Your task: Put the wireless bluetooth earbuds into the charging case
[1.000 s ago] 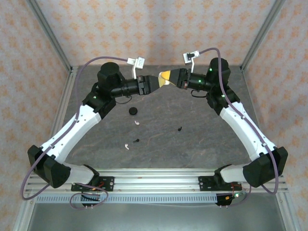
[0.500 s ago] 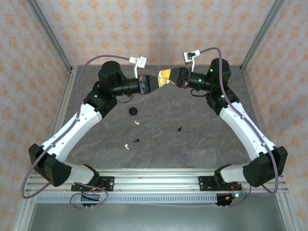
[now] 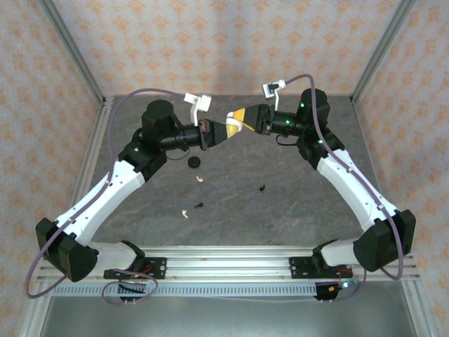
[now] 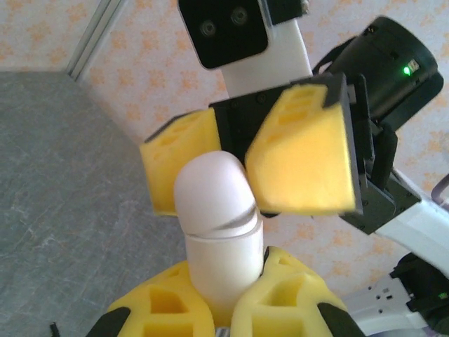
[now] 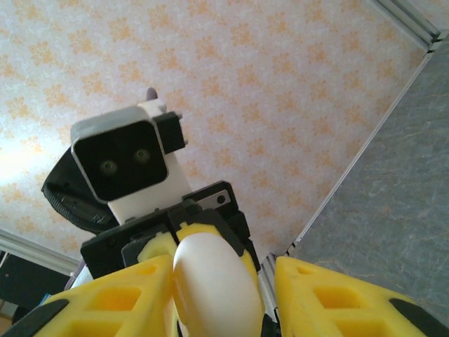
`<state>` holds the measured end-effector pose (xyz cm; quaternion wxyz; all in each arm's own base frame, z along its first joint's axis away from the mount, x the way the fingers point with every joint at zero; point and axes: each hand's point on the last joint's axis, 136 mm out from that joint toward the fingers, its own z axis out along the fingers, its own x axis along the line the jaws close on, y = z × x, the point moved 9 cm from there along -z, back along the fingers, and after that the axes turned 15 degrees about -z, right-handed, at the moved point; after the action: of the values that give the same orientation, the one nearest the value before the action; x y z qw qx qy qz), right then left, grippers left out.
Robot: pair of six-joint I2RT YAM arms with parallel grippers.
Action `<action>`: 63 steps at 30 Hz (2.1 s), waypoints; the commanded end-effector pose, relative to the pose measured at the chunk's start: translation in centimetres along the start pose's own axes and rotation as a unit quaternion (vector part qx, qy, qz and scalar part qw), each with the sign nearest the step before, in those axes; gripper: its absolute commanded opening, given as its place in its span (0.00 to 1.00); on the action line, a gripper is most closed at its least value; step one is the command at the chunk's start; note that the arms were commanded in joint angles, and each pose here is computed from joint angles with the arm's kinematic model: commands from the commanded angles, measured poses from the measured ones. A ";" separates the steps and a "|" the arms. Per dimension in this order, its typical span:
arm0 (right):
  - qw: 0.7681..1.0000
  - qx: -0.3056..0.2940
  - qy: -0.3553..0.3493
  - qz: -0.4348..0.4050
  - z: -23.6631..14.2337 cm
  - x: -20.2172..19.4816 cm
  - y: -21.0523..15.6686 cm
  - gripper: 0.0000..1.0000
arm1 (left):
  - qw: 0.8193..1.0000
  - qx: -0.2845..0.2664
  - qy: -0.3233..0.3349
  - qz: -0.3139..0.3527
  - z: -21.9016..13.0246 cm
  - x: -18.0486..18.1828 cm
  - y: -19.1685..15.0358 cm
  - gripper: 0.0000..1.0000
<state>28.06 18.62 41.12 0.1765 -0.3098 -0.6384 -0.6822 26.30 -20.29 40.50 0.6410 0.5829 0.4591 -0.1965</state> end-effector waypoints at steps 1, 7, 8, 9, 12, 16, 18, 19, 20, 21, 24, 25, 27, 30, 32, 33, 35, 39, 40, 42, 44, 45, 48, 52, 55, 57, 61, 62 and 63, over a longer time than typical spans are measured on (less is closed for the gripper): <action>0.999 -0.010 -0.026 0.019 -0.5 -1.6 0.1 0.40 | 0.998 -0.018 -0.026 0.062 -1.3 -2.3 0.1 0.00; 0.999 -0.005 -0.028 0.034 -0.4 -2.2 0.0 0.41 | 0.998 -0.015 -0.011 0.067 -1.6 -1.9 -0.4 0.00; 0.999 -0.005 -0.028 0.034 -0.5 -2.1 -0.1 0.41 | 0.997 -0.015 -0.005 0.069 -1.7 -1.8 -0.5 0.00; 0.999 -0.006 -0.029 0.033 -0.5 -1.9 0.0 0.41 | 0.997 -0.015 0.001 0.074 -1.9 -1.7 -0.6 0.00; 0.999 -0.011 -0.034 0.035 -0.9 -1.6 0.2 0.43 | 0.996 -0.013 0.028 0.088 -2.4 -1.3 -1.1 0.00; 0.997 -0.015 -0.052 0.045 -1.2 -1.5 0.4 0.44 | 0.991 -0.007 0.084 0.102 -3.6 -0.4 -2.0 0.00; 0.996 -0.015 -0.070 0.057 -1.3 -1.7 0.3 0.45 | 0.987 -0.010 0.118 0.105 -4.4 0.3 -2.6 0.00; 0.994 -0.014 -0.084 0.067 -1.3 -2.0 0.1 0.46 | 0.985 -0.015 0.135 0.106 -4.9 0.6 -2.9 0.00; 0.993 -0.014 -0.096 0.073 -1.4 -2.3 -0.1 0.46 | 0.983 -0.020 0.149 0.107 -5.4 0.9 -3.1 0.00; 0.990 -0.011 -0.113 0.084 -1.4 -2.7 -0.4 0.46 | 0.980 -0.027 0.164 0.108 -5.9 1.2 -3.5 0.00; 0.981 0.016 -0.174 0.085 -1.4 -3.5 -1.7 0.46 | 0.970 -0.056 0.209 0.114 -7.7 2.2 -4.6 0.00; 0.976 0.033 -0.198 0.080 -1.4 -3.7 -2.2 0.46 | 0.965 -0.066 0.223 0.117 -8.3 2.4 -5.0 0.00; 0.962 0.080 -0.251 0.065 -0.9 -4.1 -3.9 0.46 | 0.955 -0.086 0.255 0.125 -9.7 2.6 -5.8 0.00; 0.942 0.140 -0.295 0.074 0.5 -5.4 -6.4 0.45 | 0.940 -0.096 0.300 0.131 -11.6 3.0 -6.9 0.00; 0.932 0.176 -0.303 0.092 2.1 -6.4 -8.4 0.44 | 0.932 -0.097 0.321 0.136 -12.6 3.1 -7.7 0.00; 0.925 0.198 -0.308 0.099 3.0 -6.8 -9.6 0.43 | 0.928 -0.097 0.331 0.138 -13.2 3.2 -8.1 0.00; 0.910 0.243 -0.318 0.111 5.1 -7.6 -11.8 0.42 | 0.923 -0.098 0.343 0.144 -14.1 3.1 -8.8 0.00; 0.867 0.340 -0.331 0.149 9.3 -9.1 -16.7 0.41 | 0.910 -0.114 0.370 0.147 -16.1 3.2 -10.3 0.00; 0.857 0.362 -0.332 0.153 10.2 -9.2 -17.7 0.41 | 0.907 -0.117 0.376 0.148 -16.5 3.3 -10.6 0.00; 0.838 0.407 -0.333 0.148 12.1 -9.3 -19.7 0.41 | 0.901 -0.130 0.385 0.148 -17.5 3.4 -11.4 0.00; 0.823 0.440 -0.335 0.129 13.7 -9.2 -21.0 0.41 | 0.896 -0.142 0.393 0.149 -18.3 3.6 -12.0 0.00; 0.817 0.455 -0.335 0.118 14.4 -9.1 -21.6 0.41 | 0.893 -0.150 0.398 0.149 -18.8 3.6 -12.3 0.00; 0.802 0.486 -0.333 0.096 16.4 -8.9 -22.9 0.41 | 0.884 -0.166 0.410 0.152 -20.1 3.5 -13.1 0.00; 0.781 0.523 -0.333 0.071 18.8 -8.5 -24.5 0.41 | 0.872 -0.189 0.424 0.152 -21.7 3.1 -13.9 0.00; 0.764 0.548 -0.338 0.044 20.4 -8.1 -25.3 0.41 | 0.867 -0.200 0.432 0.150 -22.4 3.1 -14.4 0.00; 0.748 0.564 -0.350 0.017 21.3 -7.8 -25.8 0.41 | 0.861 -0.204 0.440 0.153 -22.8 3.3 -14.7 0.00; 0.722 0.583 -0.373 -0.012 22.4 -7.6 -26.7 0.41 | 0.855 -0.213 0.444 0.164 -23.3 3.1 -14.8 0.00; 0.720 0.584 -0.375 -0.009 22.6 -7.7 -26.9 0.41 | 0.854 -0.213 0.445 0.165 -23.4 3.0 -14.8 0.00; 0.721 0.582 -0.376 -0.006 22.7 -7.8 -27.0 0.41 | 0.854 -0.213 0.445 0.166 -23.4 2.9 -14.8 0.00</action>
<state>21.58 44.29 15.69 0.0940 -0.3735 -0.9205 -0.0660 7.97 -1.89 32.26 0.5161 0.5271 0.6173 0.2734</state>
